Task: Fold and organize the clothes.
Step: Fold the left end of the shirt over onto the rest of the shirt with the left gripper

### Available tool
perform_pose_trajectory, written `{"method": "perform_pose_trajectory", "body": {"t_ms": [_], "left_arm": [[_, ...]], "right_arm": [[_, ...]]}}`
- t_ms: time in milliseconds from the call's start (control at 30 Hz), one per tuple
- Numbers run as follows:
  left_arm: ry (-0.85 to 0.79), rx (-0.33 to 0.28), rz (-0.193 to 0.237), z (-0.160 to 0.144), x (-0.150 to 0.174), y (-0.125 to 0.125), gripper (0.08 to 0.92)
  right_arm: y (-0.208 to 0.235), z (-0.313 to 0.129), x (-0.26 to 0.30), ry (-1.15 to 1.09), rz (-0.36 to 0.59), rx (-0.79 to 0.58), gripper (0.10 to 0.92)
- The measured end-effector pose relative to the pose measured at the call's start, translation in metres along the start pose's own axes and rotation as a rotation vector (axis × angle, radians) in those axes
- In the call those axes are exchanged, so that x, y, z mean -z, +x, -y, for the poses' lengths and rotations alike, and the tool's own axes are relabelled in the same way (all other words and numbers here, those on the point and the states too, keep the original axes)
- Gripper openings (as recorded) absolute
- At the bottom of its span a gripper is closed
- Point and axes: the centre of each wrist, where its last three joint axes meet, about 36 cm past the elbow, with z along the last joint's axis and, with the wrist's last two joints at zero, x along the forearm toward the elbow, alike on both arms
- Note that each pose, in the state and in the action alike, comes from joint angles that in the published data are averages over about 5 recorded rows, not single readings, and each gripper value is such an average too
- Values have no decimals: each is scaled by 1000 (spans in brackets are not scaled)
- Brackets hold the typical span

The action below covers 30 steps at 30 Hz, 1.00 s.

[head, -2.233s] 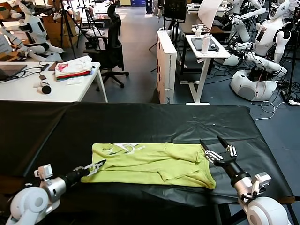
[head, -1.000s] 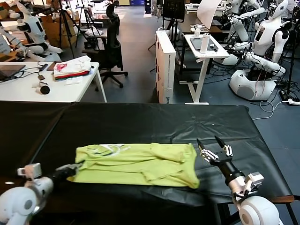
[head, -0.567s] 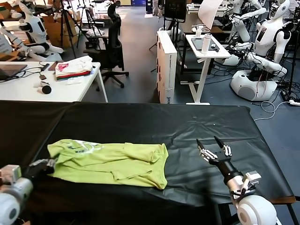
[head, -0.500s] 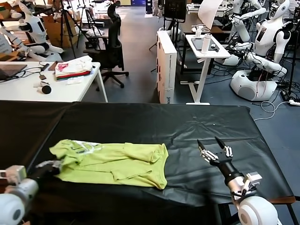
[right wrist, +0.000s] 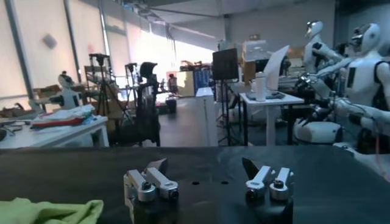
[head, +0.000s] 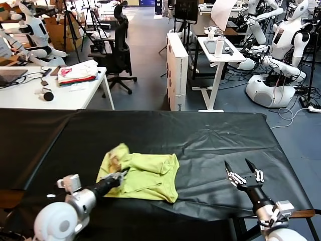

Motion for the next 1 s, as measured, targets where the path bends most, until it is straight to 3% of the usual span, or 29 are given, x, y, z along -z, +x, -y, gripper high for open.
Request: {"method": "perform_pose_trajectory", "body": {"t_ms": [500, 1000], "left_arm": [[22, -74, -32, 40, -24, -40, 195], [84, -55, -32, 43, -37, -63, 195]], "right_arm": [[-5, -5, -6, -4, -9, 15, 907], [-13, -14, -15, 0, -22, 45, 907]]}}
